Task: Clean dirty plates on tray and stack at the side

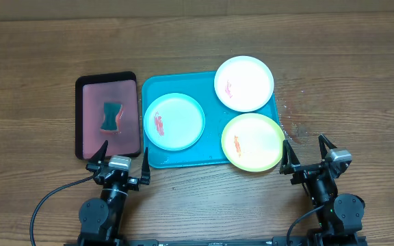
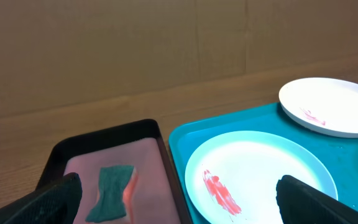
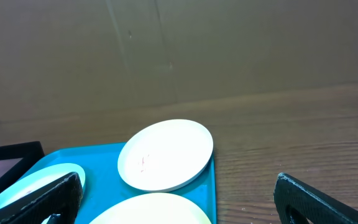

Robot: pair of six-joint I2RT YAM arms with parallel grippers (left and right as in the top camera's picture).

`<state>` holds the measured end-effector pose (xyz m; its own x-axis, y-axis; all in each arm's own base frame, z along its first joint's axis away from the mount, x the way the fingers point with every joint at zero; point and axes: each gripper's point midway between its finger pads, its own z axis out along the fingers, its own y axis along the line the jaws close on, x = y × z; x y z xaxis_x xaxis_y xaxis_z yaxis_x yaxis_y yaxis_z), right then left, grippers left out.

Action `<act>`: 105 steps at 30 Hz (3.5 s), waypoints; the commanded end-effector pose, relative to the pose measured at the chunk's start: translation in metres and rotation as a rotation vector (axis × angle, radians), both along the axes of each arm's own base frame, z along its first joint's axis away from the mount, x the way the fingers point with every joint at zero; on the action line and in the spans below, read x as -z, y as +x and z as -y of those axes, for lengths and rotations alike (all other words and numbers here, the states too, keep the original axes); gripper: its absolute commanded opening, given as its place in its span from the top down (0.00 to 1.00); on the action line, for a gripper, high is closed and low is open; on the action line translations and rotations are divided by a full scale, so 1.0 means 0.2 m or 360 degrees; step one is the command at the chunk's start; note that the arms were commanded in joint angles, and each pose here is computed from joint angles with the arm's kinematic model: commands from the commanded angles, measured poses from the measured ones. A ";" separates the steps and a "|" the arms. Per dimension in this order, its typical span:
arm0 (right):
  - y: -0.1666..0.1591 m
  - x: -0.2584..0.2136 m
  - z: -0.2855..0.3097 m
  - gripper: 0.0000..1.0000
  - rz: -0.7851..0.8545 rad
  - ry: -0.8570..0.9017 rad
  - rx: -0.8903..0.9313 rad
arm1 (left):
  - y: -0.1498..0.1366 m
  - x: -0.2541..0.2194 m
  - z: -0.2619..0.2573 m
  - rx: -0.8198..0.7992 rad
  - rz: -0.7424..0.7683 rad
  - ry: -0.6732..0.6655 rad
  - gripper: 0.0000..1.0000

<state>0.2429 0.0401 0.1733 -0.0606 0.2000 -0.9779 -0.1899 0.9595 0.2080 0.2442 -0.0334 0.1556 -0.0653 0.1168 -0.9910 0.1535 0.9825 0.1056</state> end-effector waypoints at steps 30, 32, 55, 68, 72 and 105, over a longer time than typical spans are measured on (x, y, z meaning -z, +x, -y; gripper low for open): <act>0.00 0.01 0.00 0.00 0.0013 -0.0011 0.0003 | 0.00 0.00 -0.01 -0.0018 0.0013 0.0029 0.00; 0.00 0.01 0.00 0.00 0.0013 -0.0011 0.0003 | 0.00 0.00 -0.01 -0.0018 0.0013 0.0029 0.00; -0.02 -0.03 -0.07 0.00 0.0053 -0.0006 -0.0135 | -0.04 -0.12 0.10 0.0206 0.0086 0.0006 0.00; -0.11 -0.43 -0.06 0.00 0.0208 0.0005 -0.0136 | -0.12 -0.54 0.10 0.0224 -0.0084 0.0024 0.00; -0.12 -0.53 -0.07 0.00 0.0135 0.0002 -0.0144 | -0.08 -0.67 0.11 0.0232 -0.0218 0.0029 0.00; 0.55 -0.48 -0.52 0.10 -0.1292 0.0196 -0.0671 | 0.38 -0.47 0.13 -0.0099 -0.1598 -0.0284 0.00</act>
